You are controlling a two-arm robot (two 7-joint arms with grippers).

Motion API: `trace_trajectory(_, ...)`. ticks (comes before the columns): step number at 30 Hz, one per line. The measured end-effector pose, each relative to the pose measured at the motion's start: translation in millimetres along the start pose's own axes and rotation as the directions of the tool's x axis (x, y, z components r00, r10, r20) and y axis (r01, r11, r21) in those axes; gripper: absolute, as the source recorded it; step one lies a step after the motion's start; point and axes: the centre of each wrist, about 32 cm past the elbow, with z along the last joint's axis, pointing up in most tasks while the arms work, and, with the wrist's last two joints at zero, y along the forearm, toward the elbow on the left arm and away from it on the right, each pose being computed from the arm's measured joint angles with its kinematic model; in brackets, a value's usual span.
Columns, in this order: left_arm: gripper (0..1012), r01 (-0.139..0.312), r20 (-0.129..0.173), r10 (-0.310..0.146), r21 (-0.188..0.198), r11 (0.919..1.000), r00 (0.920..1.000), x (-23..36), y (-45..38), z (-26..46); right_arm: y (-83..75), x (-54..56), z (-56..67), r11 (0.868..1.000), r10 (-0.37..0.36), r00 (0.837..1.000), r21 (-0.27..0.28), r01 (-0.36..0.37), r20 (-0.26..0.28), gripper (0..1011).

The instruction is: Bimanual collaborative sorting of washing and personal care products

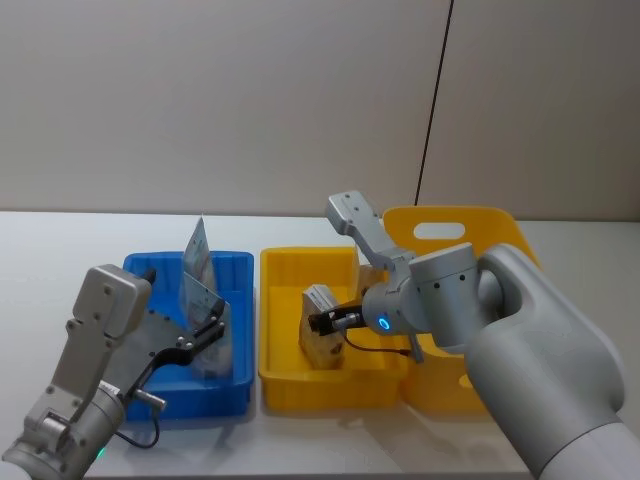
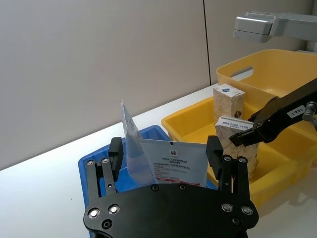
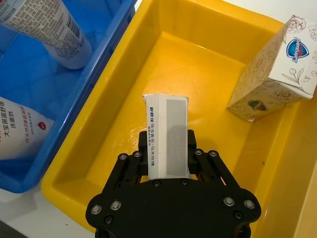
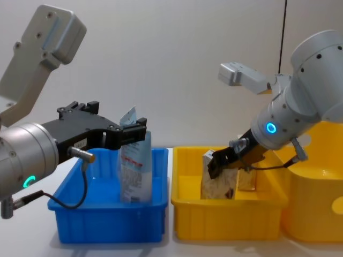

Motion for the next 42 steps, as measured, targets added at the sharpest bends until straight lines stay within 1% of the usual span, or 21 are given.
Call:
trace_trajectory(14, 1001, 0.0, 0.0, 0.0, 0.0, 1.0, 1.0, 0.0, 0.0, 0.0, -0.2, -0.1, -0.7, 1.0, 0.004, 1.0, 0.007, -0.004, 0.007, 363)
trace_trajectory(22, 1001, 0.0, 0.0, 0.0, 0.0, 1.0, 1.0, 0.0, 0.0, 0.0, -3.0, 0.1, 0.2, 0.999, 0.017, 0.999, 0.047, -0.018, 0.03, 363)
trace_trajectory(24, 1001, 0.0, 0.0, 0.0, 0.0, 1.0, 1.0, 0.0, 0.0, 0.0, -4.8, 0.0, 1.7, 0.997, 0.024, 0.999, 0.07, -0.026, 0.04, 363)
trace_trajectory(25, 1001, 0.0, 0.0, 0.0, 0.0, 1.0, 1.0, 0.0, 0.0, 0.0, -4.8, 0.0, 1.7, 0.997, 0.024, 0.999, 0.07, -0.026, 0.04, 363)
trace_trajectory(29, 1001, 0.0, 0.0, 0.0, 0.0, 1.0, 1.0, 0.0, 0.0, 0.0, -8.4, -0.3, 5.1, 0.994, 0.029, 0.998, 0.102, -0.034, 0.054, 363)
trace_trajectory(34, 1001, 0.0, 0.0, 0.0, 0.0, 1.0, 1.0, 0.0, 0.0, 0.0, -16.8, 0.2, 12.6, 0.987, 0.026, 0.997, 0.156, -0.037, 0.072, 363)
trace_trajectory(35, 1001, 0.0, 0.0, 0.0, 0.0, 1.0, 1.0, 0.0, 0.0, 0.0, -20.7, 0.4, 16.1, 0.983, 0.023, 0.997, 0.177, -0.037, 0.078, 363)
trace_trajectory(37, 1001, 0.0, 0.0, 0.0, 0.0, 1.0, 1.0, 0.0, 0.0, 0.0, -24.1, 0.8, 18.9, 0.98, 0.02, 0.996, 0.195, -0.036, 0.083, 363)
trace_trajectory(42, 1001, 0.0, 0.0, 0.0, 0.0, 1.0, 1.0, 0.0, 0.0, 0.0, -39.1, 3.6, 29.5, 0.965, 0.002, 0.995, 0.263, -0.027, 0.097, 363)
